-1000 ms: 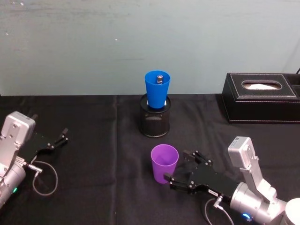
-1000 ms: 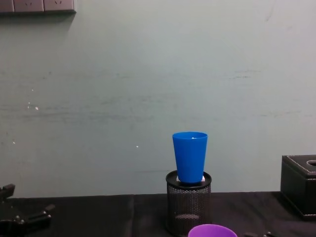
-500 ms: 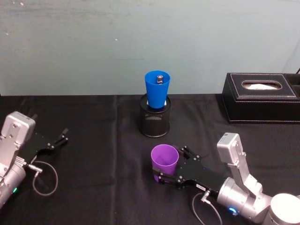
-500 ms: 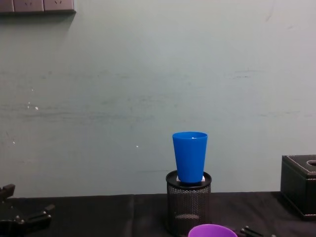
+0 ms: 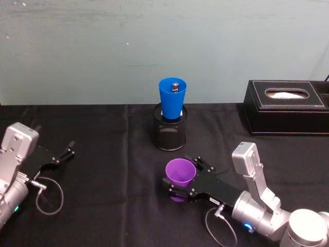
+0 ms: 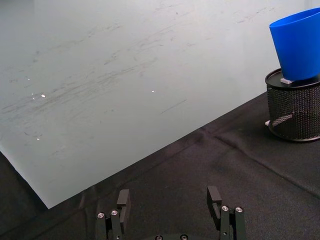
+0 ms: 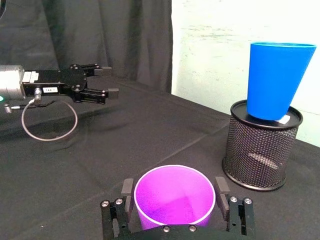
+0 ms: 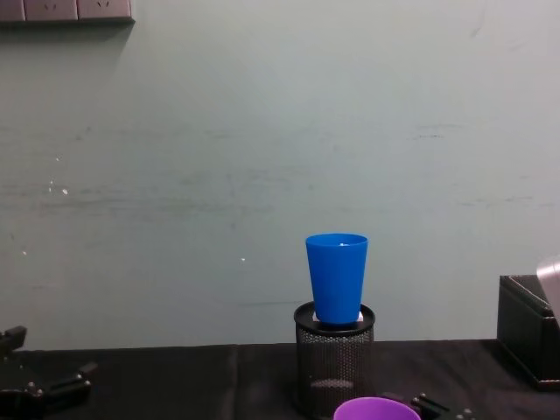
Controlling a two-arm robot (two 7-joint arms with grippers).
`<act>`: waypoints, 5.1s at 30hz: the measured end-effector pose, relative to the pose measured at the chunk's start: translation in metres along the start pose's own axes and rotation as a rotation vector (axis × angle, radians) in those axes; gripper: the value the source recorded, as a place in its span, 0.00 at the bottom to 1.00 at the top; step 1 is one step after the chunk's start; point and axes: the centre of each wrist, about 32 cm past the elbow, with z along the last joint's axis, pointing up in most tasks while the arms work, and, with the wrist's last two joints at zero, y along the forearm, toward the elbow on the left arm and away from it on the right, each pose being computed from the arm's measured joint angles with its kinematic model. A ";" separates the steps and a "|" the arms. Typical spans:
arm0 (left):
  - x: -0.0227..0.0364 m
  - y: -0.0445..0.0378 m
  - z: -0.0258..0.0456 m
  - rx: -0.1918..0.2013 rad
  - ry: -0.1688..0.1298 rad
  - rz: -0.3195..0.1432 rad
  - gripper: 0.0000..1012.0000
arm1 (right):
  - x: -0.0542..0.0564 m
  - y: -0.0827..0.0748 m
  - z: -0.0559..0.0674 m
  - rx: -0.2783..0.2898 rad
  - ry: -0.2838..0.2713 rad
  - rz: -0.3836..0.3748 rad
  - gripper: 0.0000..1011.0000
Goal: Pick up one cup with a gripper and tap it against the other cup.
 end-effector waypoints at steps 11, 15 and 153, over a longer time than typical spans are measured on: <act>0.0000 0.0000 0.0000 0.000 0.000 0.000 0.99 | 0.000 0.000 0.000 0.000 -0.002 0.000 0.92; 0.0000 0.0000 0.0000 0.000 0.000 0.000 0.99 | 0.000 0.000 0.000 0.000 -0.002 0.000 0.83; 0.0000 0.0000 0.0000 0.000 0.000 0.000 0.99 | 0.013 -0.001 0.126 0.028 -0.032 0.009 0.73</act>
